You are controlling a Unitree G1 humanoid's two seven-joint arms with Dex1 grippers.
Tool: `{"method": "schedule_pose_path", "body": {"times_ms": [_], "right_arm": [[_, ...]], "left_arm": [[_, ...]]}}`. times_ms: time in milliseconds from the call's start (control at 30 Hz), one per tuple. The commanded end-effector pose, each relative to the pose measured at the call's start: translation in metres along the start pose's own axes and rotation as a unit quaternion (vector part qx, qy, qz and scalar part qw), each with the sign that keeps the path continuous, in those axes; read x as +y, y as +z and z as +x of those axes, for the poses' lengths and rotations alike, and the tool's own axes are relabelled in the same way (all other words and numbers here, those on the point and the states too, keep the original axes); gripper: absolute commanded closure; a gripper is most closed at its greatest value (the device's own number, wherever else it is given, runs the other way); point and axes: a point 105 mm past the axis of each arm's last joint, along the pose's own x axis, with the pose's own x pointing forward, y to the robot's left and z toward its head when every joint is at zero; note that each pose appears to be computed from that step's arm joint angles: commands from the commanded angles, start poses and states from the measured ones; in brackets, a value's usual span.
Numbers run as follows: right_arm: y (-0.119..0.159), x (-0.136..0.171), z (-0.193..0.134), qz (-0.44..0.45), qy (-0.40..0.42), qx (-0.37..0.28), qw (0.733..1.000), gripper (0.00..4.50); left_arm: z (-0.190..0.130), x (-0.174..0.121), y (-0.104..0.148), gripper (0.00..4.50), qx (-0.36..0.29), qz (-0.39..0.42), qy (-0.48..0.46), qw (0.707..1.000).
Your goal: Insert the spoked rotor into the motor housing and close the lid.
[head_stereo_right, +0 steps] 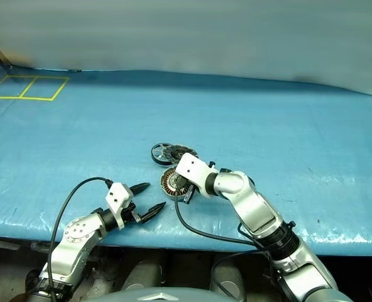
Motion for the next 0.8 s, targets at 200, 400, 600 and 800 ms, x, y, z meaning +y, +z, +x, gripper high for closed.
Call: {"method": "schedule_pose_path", "body": {"times_ms": [200,400,600,800], "right_arm": [[0.004,0.010,0.004,0.003,0.021,-0.012,1.000,4.49],[0.000,0.010,0.006,0.007,0.020,-0.007,1.000,4.49],[0.010,-0.002,-0.006,0.015,-0.005,-0.035,0.999,4.49],[0.012,-0.006,-0.022,0.024,-0.018,-0.059,0.998,4.49]], "left_arm": [[-0.001,0.002,0.005,0.00,-0.008,0.010,0.000,1.000],[-0.007,0.014,0.013,0.00,-0.016,0.019,0.014,1.000],[-0.022,0.042,0.032,0.00,-0.019,0.039,0.040,0.998],[-0.029,0.079,0.062,0.00,-0.006,0.077,0.043,0.996]]}}
